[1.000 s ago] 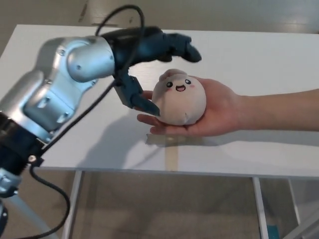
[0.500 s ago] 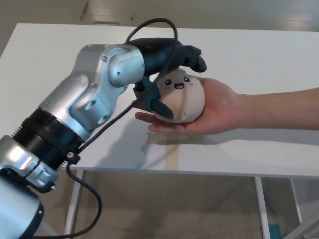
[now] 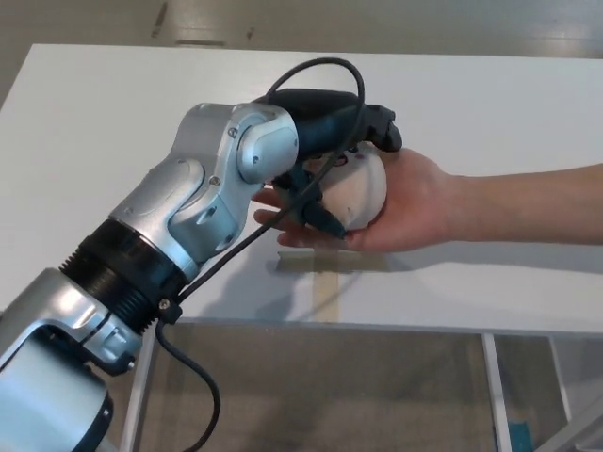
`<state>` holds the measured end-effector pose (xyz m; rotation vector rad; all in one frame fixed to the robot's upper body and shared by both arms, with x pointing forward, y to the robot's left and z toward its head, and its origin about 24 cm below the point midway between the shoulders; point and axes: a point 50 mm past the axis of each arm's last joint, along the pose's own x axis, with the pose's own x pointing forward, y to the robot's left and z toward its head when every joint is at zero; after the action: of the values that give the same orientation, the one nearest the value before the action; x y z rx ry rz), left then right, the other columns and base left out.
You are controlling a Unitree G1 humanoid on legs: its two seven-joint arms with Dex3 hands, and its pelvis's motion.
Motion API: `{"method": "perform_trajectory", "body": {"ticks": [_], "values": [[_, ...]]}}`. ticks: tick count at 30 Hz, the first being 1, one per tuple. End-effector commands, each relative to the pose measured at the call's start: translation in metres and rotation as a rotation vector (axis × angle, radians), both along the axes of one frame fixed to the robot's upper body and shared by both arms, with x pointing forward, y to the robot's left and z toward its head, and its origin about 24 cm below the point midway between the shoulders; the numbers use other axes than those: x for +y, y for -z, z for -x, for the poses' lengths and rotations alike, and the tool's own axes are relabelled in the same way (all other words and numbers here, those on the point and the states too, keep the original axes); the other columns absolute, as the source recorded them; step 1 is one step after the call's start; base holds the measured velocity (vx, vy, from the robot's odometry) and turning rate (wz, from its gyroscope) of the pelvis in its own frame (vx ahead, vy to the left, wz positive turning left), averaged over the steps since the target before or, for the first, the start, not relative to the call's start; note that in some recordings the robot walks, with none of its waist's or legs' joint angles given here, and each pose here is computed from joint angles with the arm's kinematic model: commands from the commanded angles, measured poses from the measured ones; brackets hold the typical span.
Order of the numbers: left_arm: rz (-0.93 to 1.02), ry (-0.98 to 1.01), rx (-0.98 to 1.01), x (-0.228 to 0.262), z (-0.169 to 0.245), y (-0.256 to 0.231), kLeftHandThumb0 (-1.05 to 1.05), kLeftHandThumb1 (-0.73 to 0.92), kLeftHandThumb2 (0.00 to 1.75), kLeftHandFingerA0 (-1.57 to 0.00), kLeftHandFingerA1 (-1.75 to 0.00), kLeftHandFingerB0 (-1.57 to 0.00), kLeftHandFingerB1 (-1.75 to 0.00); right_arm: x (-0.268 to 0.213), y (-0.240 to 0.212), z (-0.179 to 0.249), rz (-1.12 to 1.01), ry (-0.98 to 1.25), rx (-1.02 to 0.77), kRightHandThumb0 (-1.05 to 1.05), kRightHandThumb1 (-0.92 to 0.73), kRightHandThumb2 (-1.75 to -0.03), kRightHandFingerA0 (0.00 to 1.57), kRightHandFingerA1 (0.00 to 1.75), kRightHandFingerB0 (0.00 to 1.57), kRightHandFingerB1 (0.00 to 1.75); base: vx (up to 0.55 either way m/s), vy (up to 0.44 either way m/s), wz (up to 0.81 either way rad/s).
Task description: Use the left hand to take the pink dumpling toy on a person's hand and put it on the desk.
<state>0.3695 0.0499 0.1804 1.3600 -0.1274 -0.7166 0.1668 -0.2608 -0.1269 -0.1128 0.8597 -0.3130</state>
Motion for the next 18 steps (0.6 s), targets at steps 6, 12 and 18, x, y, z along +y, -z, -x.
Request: {"method": "perform_trajectory", "body": {"ticks": [6,12,18], "values": [[-0.061,-0.046,0.057,0.006,-0.002,0.023,-0.18,0.65,0.61,-0.68,-1.39,-0.61,-0.41,-0.002,-0.004,-0.006,-0.005,-0.013,-0.016,-0.22,-0.69,-0.60,0.60,0.45,0.50,0.42,0.00,0.000,0.00],[-0.025,-0.071,-0.066,0.005,-0.003,0.012,-0.19,0.76,0.63,-0.66,-1.54,-0.77,-0.51,-0.003,-0.005,-0.010,-0.003,-0.011,-0.018,-0.22,-0.69,-0.60,0.58,0.45,0.48,0.41,0.00,0.000,0.00],[0.013,-0.070,-0.101,0.006,-0.003,0.010,-0.21,0.77,0.63,-0.66,-1.57,-0.83,-0.86,-0.003,-0.005,-0.009,0.001,-0.008,-0.018,-0.22,-0.68,-0.60,0.58,0.45,0.49,0.41,0.00,0.000,0.00]]}}
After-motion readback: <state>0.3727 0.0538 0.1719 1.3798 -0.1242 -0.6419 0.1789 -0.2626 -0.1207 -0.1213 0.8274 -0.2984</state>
